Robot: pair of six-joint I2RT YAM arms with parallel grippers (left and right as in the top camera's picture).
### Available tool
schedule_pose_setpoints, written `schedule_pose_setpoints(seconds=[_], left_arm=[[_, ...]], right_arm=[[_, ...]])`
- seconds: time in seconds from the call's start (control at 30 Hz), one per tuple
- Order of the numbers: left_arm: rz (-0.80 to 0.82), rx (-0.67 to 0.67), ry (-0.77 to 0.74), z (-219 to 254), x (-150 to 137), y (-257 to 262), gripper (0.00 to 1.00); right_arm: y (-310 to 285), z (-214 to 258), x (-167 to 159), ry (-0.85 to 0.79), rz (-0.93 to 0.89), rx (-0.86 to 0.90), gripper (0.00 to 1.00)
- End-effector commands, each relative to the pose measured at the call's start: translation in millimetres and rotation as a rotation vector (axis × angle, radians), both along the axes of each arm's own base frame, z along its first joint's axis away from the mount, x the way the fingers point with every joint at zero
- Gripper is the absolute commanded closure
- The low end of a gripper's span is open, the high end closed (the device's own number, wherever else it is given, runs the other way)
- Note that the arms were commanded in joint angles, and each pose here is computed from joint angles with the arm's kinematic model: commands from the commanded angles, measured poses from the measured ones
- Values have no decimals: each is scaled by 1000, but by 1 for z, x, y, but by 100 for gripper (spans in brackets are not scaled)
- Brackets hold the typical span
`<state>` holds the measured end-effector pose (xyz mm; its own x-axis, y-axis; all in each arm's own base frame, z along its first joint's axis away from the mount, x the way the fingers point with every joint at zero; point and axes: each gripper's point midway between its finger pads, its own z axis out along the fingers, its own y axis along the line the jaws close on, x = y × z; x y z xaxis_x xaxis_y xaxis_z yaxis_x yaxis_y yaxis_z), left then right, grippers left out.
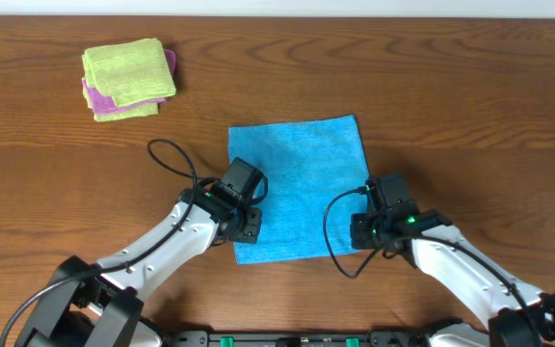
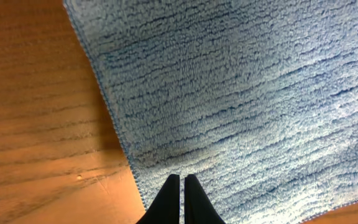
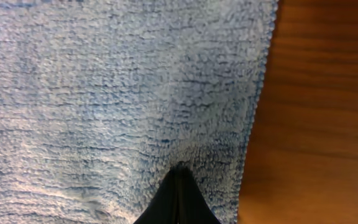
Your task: Fold the cloth
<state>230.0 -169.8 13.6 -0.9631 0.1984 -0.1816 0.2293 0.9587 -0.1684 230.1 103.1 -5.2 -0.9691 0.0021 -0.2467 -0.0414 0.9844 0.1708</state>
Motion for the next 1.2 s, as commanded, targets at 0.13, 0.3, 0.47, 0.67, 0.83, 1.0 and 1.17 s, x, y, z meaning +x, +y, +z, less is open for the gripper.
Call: schedule_pose_setpoints(seconds=[0.13,0.3,0.47,0.67,0.83,1.0,1.17], left_arm=[[-21,19,-11,1,3,0,94],[-23,-14,37,1,-6,-4,94],[-8,12,84,-1,-17,2,94],[-13,-43,155,0,-32,-8,94],[-49,-20,165,-1,-51,-24,94],[-80,33,131,-3,-60,-31,94],[-68,74,113,-4,-57,-24,94]], right_arm=[[6,-12,-20,53,6,-22,98],[5,-12,-19,51,-1,-25,98],[5,-12,-18,45,-2,-27,98],[5,-12,-16,36,-2,-27,98],[5,-12,-16,38,-2,-28,98],[5,-12,-16,38,-2,-27,98],[4,-12,-18,44,2,-31,99]])
